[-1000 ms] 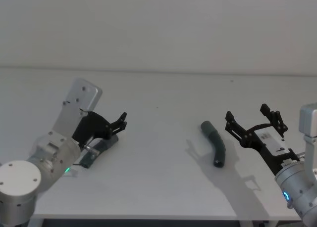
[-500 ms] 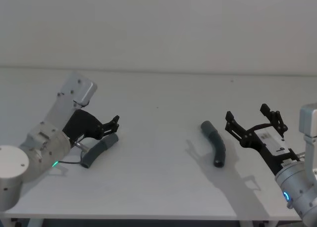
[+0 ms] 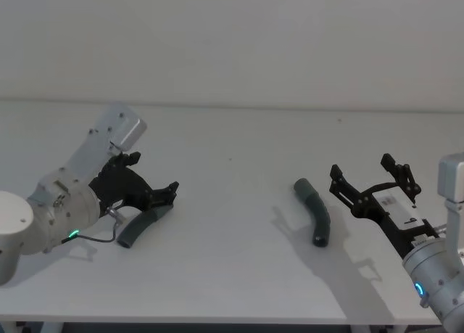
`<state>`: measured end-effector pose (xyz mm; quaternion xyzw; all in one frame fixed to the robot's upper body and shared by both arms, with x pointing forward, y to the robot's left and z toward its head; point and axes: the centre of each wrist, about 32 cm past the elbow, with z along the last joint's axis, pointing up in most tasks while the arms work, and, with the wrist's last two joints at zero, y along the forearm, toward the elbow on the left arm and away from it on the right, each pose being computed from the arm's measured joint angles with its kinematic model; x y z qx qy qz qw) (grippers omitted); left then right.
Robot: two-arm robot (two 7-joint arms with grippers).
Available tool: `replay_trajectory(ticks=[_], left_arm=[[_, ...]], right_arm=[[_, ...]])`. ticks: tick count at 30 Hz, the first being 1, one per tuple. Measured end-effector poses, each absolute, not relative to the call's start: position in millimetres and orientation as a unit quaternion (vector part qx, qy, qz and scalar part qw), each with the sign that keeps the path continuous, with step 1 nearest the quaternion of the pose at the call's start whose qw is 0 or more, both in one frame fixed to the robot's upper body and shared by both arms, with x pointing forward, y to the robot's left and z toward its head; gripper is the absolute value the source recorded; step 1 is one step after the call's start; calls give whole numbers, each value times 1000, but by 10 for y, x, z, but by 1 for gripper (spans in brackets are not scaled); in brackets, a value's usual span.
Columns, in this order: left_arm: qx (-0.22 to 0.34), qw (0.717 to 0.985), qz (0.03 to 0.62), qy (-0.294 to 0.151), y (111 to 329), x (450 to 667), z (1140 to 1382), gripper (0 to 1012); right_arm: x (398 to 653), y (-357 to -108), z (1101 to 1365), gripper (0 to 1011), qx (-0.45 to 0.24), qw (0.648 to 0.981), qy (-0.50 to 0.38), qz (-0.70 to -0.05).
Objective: Use both hands to pick up one end of the pipe from the table, align the ends, and insert them.
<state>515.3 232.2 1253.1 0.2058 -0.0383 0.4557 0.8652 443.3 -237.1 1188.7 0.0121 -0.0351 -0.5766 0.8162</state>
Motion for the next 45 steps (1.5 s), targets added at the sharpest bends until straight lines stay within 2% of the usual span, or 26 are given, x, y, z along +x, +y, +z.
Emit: replay_trajectory(ticks=[21,45], left_arm=[[262,865,427,9,2462,5303,12538,1002],[280,870,404,28,2417,5429,12453,1002]], right_arm=[[4433,-2371,11887,1001,12,816,-35,-577],[4433,-2371,11887,1001,12,816,-35,-577]])
